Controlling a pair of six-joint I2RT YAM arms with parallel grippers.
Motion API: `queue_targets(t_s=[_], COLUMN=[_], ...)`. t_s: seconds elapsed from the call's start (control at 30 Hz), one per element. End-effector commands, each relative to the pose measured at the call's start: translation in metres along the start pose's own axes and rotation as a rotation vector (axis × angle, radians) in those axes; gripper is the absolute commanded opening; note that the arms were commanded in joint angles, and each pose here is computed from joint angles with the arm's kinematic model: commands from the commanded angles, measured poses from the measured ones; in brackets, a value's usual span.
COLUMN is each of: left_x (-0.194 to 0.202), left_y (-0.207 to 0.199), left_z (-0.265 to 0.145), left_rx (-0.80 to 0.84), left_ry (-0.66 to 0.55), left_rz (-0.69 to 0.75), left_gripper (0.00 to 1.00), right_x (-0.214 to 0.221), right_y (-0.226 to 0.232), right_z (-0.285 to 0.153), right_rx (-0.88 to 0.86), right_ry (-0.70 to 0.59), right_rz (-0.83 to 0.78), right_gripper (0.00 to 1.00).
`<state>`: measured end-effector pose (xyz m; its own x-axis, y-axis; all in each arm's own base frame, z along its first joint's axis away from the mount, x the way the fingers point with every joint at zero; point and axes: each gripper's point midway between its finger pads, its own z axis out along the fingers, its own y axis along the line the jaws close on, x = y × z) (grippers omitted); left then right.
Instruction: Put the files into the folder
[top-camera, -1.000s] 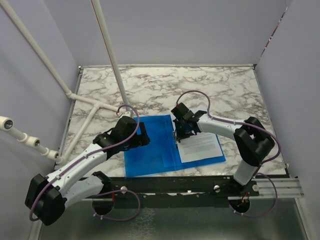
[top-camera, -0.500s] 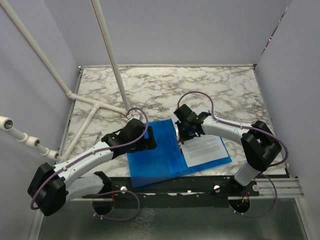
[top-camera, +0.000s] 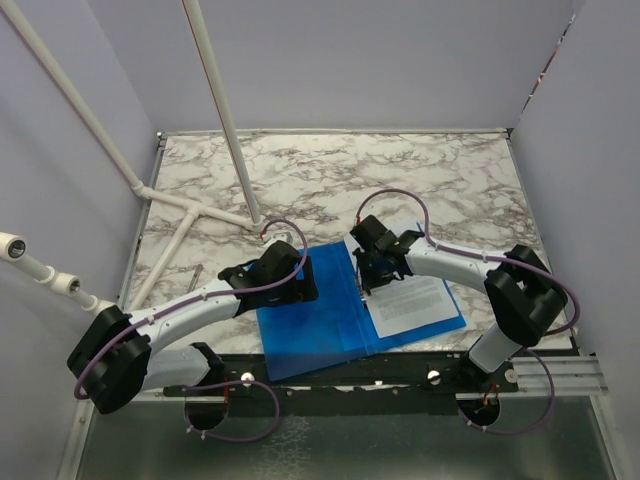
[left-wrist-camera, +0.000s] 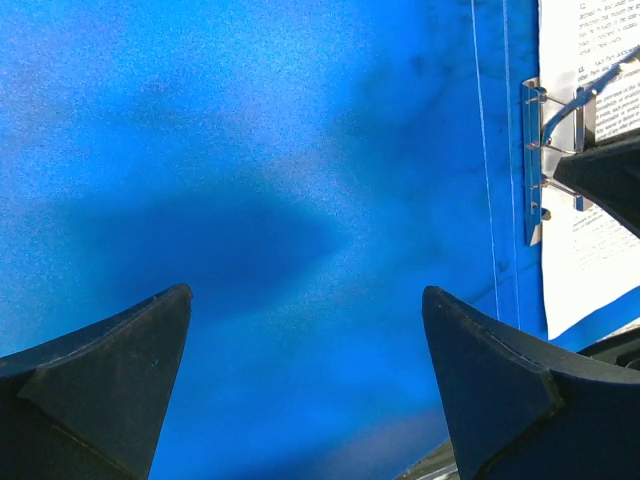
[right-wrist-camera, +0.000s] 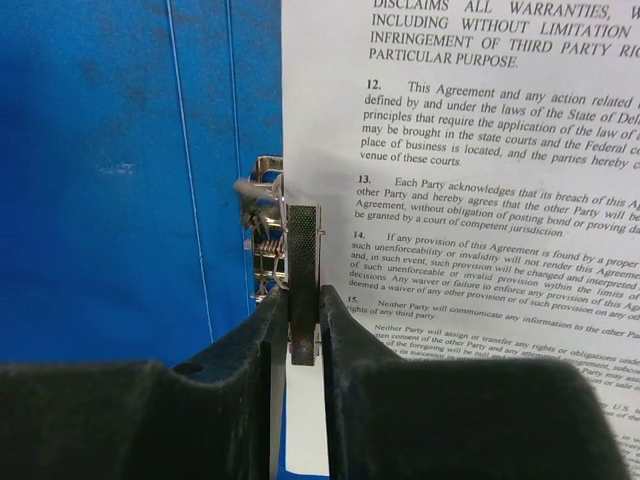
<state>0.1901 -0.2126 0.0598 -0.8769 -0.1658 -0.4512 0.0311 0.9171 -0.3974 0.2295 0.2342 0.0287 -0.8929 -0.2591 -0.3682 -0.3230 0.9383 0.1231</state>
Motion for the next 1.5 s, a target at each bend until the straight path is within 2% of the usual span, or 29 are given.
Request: queue_targets(t_s=[0.0, 0.23, 1.0, 1.1, 1.47], left_x=[0.001, 0.006, 0.008, 0.008, 0.008], left_y=[0.005, 0.009, 0.009, 0.01, 0.01], left_z=[0.009, 0.017, 0.023, 0.023, 0.023], left_rx=[-0.022, -0.034, -0.043, -0.044, -0.044], left_ry=[-0.02, -0.009, -0.003, -0.004, -0.005], left_rz=[-0.012, -0.019, -0.014, -0.015, -0.013], left_gripper=[0.99, 0.99, 0.99, 0.99, 0.99], right_x=[0.005, 0.007, 0.005, 0.004, 0.005], right_y=[0.003, 0.001, -0.006, -0.006, -0.009], right_z=[-0.002, 0.0, -0.015, -0.016, -0.018], right_rx=[-0.014, -0.013, 0.003, 0.002, 0.013], right_ry=[-0.005, -0.01, -0.084, -0.094, -0.105], right_rz=[0.001, 0.008, 0.07, 0.08, 0.092], right_gripper=[0.22, 0.29, 0.33, 0.3, 0.11])
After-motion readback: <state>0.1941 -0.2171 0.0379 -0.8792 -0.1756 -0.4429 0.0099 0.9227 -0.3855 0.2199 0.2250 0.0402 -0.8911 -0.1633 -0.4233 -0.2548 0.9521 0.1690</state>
